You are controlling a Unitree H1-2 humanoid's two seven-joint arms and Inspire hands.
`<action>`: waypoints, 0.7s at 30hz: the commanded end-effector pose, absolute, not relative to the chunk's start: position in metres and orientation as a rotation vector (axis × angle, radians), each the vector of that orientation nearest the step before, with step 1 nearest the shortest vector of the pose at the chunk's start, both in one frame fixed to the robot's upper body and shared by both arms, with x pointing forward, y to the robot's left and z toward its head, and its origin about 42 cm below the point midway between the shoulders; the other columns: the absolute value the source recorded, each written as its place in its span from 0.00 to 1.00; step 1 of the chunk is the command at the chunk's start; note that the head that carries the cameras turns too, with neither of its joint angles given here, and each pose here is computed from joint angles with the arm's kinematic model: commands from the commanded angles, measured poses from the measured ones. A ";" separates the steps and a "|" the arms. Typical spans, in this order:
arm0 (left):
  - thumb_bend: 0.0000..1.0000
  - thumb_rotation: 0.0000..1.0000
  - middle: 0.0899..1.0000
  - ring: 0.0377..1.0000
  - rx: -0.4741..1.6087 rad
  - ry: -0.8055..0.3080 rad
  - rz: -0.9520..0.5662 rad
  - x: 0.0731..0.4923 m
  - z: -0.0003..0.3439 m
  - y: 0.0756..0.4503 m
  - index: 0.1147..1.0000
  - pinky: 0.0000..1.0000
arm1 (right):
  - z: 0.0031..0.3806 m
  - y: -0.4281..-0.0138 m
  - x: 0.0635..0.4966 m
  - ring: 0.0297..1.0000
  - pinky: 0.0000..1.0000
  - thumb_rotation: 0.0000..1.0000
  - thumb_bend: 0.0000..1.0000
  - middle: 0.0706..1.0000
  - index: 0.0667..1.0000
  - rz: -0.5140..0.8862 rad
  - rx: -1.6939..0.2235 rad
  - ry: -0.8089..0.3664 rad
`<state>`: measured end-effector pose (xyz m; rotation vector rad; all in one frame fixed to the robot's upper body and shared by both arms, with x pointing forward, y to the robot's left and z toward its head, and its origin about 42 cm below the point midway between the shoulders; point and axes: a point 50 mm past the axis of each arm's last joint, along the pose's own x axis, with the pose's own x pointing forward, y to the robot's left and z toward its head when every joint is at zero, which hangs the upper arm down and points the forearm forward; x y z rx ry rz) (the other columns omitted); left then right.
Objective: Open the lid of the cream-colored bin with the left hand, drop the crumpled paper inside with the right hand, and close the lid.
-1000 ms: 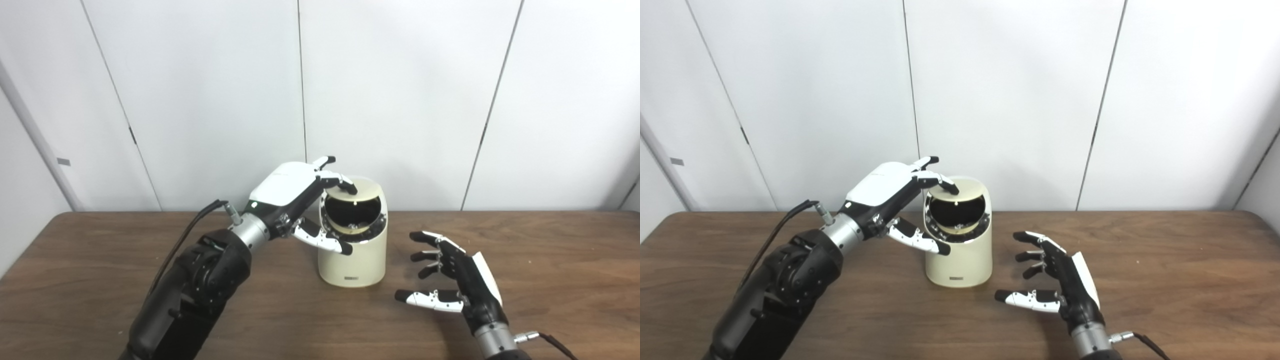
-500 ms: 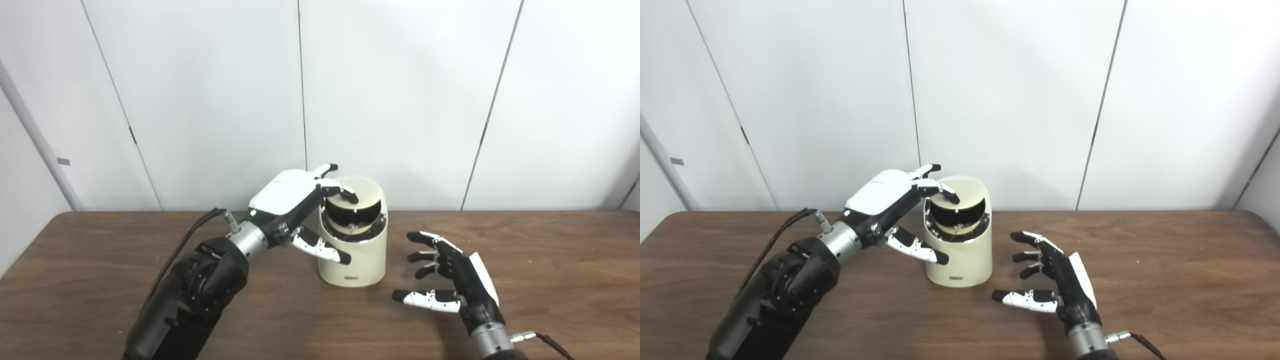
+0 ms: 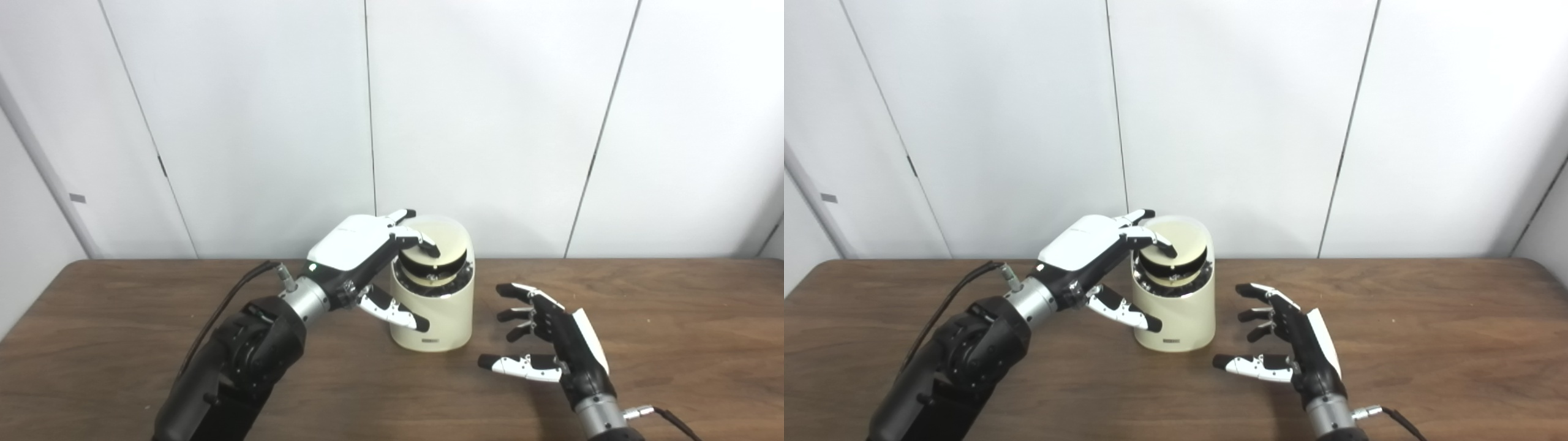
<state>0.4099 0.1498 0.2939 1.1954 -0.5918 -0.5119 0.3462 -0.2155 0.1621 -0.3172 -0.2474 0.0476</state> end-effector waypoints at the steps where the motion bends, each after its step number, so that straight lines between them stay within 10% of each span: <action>1: 0.94 0.32 0.76 0.98 1.246 -0.636 -0.495 0.414 0.307 0.149 0.74 0.95 | 0.186 -0.210 0.352 0.63 0.47 0.08 0.79 0.78 0.71 0.042 -0.307 -0.339; 21: 0.93 0.34 0.77 0.97 1.463 -0.603 -0.537 0.418 0.280 0.136 0.75 1.00 | 0.192 -0.210 0.348 0.63 0.47 0.08 0.79 0.77 0.71 0.034 -0.318 -0.347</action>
